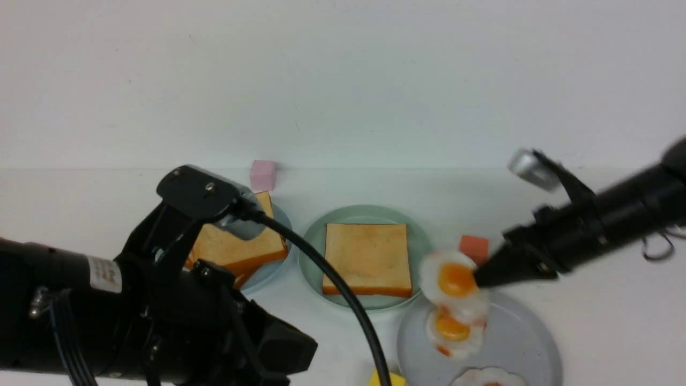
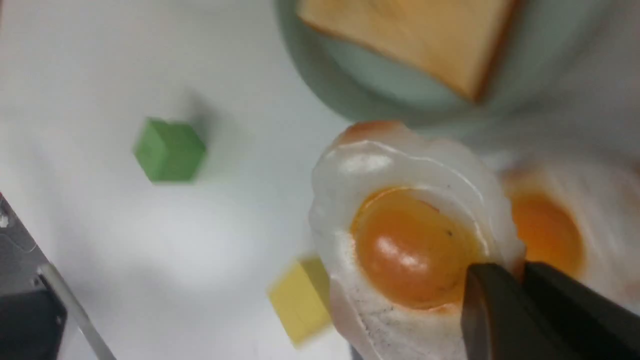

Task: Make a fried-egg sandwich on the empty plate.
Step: Use the right arm to place the fried egg on the slice of bread in the middle, then use the left arm to grab a slice of bread

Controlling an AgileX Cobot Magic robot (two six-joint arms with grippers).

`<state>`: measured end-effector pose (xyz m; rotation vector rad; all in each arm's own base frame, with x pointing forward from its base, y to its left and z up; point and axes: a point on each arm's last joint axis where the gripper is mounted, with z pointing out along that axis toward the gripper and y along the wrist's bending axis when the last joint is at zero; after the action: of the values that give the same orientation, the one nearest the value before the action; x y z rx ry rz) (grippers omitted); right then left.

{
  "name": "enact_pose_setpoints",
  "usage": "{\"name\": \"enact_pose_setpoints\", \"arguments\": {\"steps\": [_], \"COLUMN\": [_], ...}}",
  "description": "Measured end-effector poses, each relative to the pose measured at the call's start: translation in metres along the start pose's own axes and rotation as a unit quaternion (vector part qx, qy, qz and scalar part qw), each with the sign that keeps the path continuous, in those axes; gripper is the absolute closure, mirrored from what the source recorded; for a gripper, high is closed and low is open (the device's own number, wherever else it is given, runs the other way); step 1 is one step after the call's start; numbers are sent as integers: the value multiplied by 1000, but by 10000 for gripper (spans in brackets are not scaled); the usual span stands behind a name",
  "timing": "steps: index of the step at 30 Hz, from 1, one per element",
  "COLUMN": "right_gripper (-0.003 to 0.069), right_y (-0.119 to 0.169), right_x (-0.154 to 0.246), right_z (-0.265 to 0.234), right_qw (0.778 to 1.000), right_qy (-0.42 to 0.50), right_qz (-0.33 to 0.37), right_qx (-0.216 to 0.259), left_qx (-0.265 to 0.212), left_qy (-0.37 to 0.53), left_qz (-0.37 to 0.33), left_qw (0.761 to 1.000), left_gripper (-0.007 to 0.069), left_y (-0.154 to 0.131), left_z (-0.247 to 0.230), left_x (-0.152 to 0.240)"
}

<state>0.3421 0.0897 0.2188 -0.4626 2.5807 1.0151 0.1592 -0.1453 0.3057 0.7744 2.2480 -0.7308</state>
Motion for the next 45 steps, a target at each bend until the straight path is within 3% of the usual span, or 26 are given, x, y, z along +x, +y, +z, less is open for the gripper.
{"name": "enact_pose_setpoints", "arguments": {"steps": [6, 11, 19, 24, 27, 29, 34, 36, 45], "right_gripper": [594, 594, 580, 487, 402, 307, 198, 162, 151], "right_y": [31, 13, -18, -20, -18, -13, 9, 38, 126], "right_x": [-53, -77, -80, -81, -79, -77, -82, -82, -41], "right_z": [34, 79, 112, 114, 114, 107, 68, 26, -52], "right_qw": [999, 999, 998, 998, 999, 999, 999, 996, 977], "right_qy": [-19, -15, -29, -36, -23, -5, 4, 8, 4], "right_qz": [-40, -30, 4, 10, 10, 1, -38, -84, -165], "right_qx": [13, 19, 47, 50, 41, 32, 25, 41, 137], "left_qx": [-17, -45, -73, -103, -124, -151, -163, -152, -156], "left_qy": [1, 3, -10, -22, -27, -30, -24, -18, 10], "left_qz": [0, -38, -116, -172, -215, -274, -346, -377, -397], "left_qw": [1000, 998, 990, 979, 968, 949, 924, 913, 905], "left_gripper": [464, 464, 448, 398, 362, 325, 281, 268, 263], "left_y": [8, 27, 45, 61, 76, 100, 139, 164, 233], "left_z": [-2, -8, -15, -21, -22, -23, -14, -1, 46], "left_x": [0, 0, 0, 0, 1, 1, 0, -6, -30]}}
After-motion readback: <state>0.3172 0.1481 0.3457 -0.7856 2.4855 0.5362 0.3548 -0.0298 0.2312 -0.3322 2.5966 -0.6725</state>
